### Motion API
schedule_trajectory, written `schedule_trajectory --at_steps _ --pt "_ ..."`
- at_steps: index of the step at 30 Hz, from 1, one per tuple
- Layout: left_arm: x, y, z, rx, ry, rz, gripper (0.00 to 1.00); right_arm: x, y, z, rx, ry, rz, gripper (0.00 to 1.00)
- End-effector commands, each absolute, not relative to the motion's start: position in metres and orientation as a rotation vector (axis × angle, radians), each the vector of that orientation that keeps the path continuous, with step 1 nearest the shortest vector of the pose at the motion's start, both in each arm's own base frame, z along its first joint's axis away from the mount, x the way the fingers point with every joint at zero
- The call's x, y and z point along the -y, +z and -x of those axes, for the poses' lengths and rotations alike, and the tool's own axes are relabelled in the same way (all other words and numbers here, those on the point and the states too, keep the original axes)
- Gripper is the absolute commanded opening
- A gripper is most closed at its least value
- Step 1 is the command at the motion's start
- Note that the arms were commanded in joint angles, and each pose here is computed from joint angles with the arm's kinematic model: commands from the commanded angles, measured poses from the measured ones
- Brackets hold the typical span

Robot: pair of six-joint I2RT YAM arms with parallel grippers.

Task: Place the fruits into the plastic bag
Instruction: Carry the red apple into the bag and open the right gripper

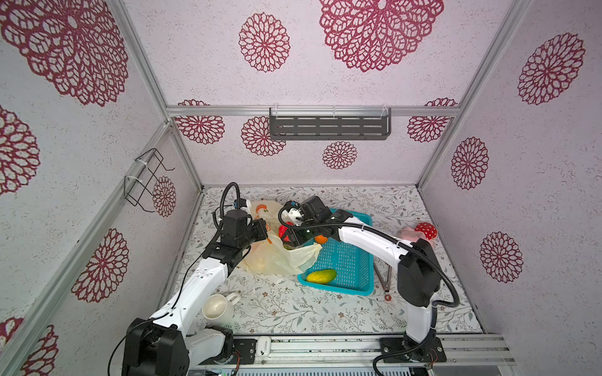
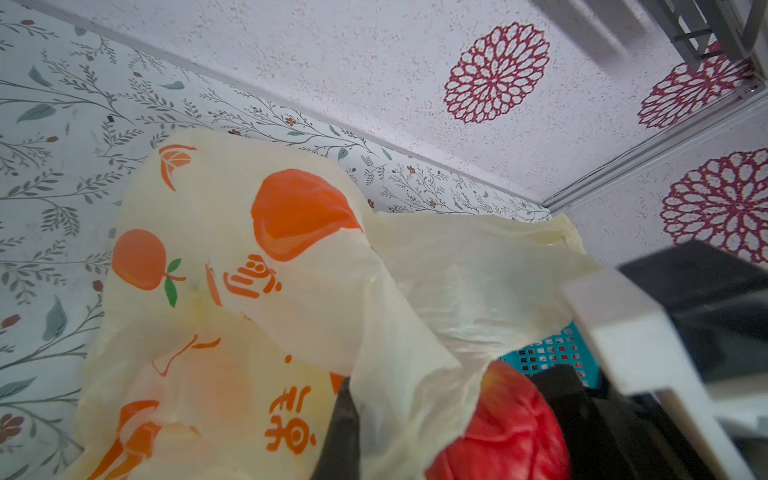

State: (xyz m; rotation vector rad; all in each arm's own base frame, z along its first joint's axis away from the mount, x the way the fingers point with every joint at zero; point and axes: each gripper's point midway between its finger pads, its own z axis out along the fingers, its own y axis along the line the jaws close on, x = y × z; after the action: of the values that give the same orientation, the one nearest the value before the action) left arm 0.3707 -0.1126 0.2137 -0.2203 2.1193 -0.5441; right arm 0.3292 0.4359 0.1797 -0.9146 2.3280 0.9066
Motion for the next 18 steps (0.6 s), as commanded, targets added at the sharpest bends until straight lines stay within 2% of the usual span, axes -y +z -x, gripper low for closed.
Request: schedule_trajectory --at_steps 1,6,13,15,17,18 --pt "0.105 0.233 -0.370 -2.081 -0.513 0.215 0.00 -0.455 0.199 -0.358 -2.278 0.911 0.819 0.43" --pt "0.106 0.233 -0.369 -2.087 -0.522 0.220 0.00 -0.463 0.158 -0.386 -2.395 0.813 0.709 0.46" --pt "0.107 0.229 -0.368 -2.093 -0.531 0.230 0.00 -0.453 0.125 -0.396 -2.491 0.693 0.631 0.47" --pt "0.106 0.228 -0.368 -2.095 -0.531 0.230 0.00 -0.452 0.130 -0.395 -2.479 0.687 0.642 0.54" --pt "0.106 0.227 -0.368 -2.094 -0.526 0.234 0.00 -0.449 0.140 -0.396 -2.453 0.677 0.653 0.71" --pt "0.105 0.227 -0.368 -2.096 -0.525 0.239 0.00 -0.448 0.146 -0.396 -2.437 0.671 0.659 0.75"
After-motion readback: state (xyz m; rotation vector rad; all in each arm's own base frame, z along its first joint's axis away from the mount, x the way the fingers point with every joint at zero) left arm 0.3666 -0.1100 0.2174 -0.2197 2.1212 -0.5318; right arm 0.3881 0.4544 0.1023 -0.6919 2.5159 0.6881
